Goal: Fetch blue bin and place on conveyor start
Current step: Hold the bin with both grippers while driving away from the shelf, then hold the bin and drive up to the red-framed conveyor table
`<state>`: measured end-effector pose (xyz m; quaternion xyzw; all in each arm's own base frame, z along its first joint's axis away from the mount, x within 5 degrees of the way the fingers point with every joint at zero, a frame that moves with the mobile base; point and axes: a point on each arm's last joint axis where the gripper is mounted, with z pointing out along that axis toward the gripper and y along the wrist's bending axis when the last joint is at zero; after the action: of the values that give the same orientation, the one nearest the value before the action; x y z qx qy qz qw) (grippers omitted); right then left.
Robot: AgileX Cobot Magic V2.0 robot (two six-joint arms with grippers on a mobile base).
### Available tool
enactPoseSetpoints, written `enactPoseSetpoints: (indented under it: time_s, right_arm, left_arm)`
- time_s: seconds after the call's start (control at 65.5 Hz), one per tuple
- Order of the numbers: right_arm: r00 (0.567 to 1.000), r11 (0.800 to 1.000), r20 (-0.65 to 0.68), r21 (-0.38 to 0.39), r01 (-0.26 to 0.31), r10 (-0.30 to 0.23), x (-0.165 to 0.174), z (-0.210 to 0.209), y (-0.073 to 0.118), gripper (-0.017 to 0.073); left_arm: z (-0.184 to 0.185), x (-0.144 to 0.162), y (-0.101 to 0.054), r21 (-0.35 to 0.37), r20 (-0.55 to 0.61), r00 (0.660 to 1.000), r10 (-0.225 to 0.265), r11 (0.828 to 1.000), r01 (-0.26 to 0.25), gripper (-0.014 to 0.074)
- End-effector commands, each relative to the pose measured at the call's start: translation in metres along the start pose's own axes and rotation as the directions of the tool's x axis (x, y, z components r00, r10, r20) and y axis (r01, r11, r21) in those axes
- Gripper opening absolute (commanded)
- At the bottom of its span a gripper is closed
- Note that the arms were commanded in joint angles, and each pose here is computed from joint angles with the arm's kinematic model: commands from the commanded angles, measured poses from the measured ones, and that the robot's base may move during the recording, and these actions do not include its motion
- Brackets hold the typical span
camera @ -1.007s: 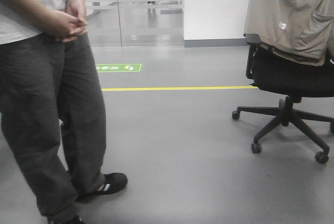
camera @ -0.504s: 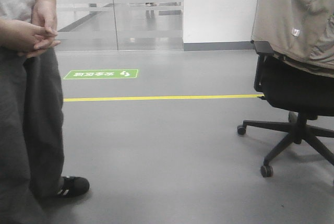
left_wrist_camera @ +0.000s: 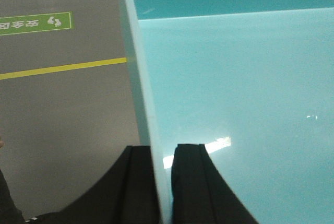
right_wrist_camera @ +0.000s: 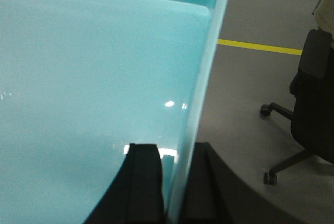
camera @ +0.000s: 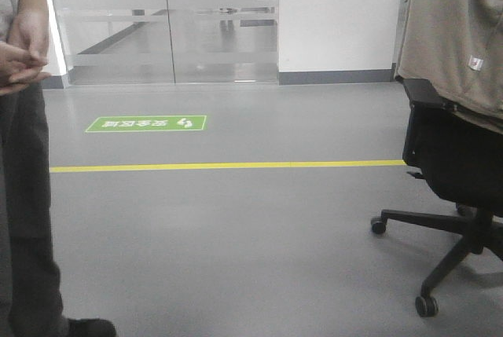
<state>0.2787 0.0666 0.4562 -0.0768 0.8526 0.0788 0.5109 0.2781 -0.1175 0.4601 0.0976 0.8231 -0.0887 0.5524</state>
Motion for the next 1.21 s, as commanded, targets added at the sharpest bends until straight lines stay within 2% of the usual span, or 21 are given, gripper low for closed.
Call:
enactPoseSetpoints:
  time_s: [0.0,1.19]
  right_arm:
    - [0.996,0.998,0.083,-0.056,-0.009,0.014,-0.0086,-0.0058,0.0078,-0.0151]
    - [0.996,0.998,0.09,-0.056,-0.009,0.014,-0.0092,-0.0059,0.0078,-0.0151]
  left_arm:
    - [-0.0072,-0.0101,-0.0074,0.064,0.09,0.996,-0.022,0.998,0.016,-0.0111]
    - [-0.0072,-0.0101,-0.0073,0.063,0.091,0.996,-0.02,0.998,0.014,-0.0111]
